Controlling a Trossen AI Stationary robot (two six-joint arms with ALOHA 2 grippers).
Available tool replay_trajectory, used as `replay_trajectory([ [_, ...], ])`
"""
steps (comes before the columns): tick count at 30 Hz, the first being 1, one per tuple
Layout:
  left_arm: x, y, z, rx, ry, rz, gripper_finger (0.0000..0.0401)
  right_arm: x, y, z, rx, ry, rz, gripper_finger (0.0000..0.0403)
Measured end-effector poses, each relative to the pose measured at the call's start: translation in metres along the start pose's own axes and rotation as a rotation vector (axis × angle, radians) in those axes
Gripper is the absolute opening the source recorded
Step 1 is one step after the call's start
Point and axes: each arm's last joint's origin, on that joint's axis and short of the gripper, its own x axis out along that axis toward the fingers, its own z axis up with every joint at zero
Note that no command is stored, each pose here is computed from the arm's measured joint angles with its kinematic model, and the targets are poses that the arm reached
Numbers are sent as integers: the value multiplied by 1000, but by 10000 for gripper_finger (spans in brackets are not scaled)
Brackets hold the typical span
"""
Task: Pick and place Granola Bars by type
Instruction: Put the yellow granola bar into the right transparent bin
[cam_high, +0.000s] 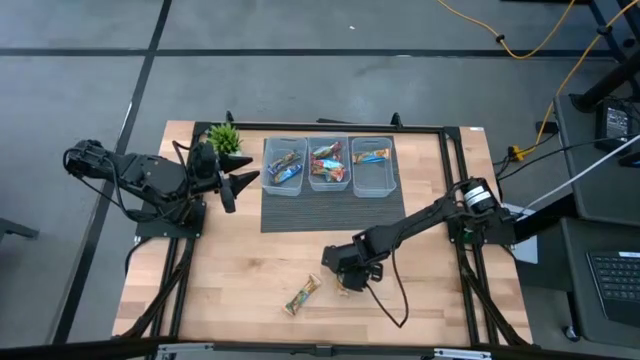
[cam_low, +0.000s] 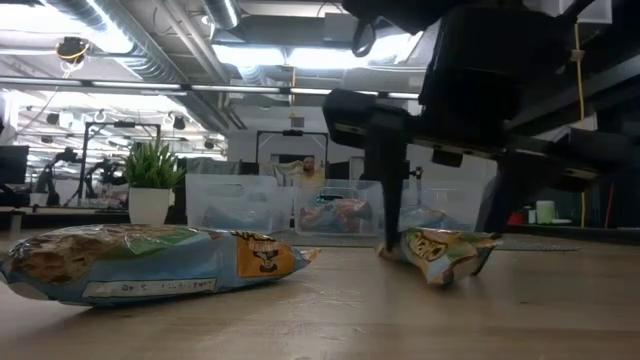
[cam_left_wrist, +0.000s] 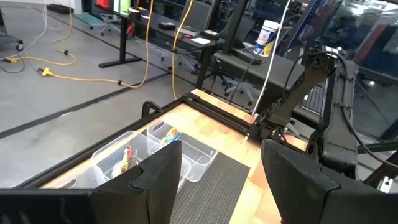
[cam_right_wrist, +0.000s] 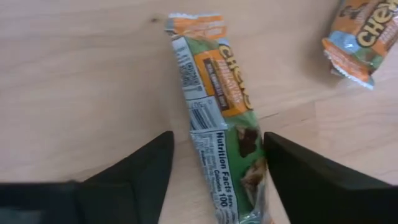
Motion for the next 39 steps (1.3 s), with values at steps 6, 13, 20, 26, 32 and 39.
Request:
replay_trajectory([
  [6,0,0,0,1,0,0,214,1,1,0,25,3,6,130],
  [13,0,0,0,1,1,0,214,-7,-7,-2,138,94,-2,39],
  [20,0,0,0,2,0,0,214,-51,-37,-11,386,142,-187,59],
  [26,0,0,0,4,1,0,214,-103,-58,-10,508,41,-332,33],
  [32,0,0,0,10,0,0,214,-172,-71,-16,839,-171,-489,38],
  [39,0,0,0,19,-2,3,214,-243,-48,-25,995,-298,-699,36],
])
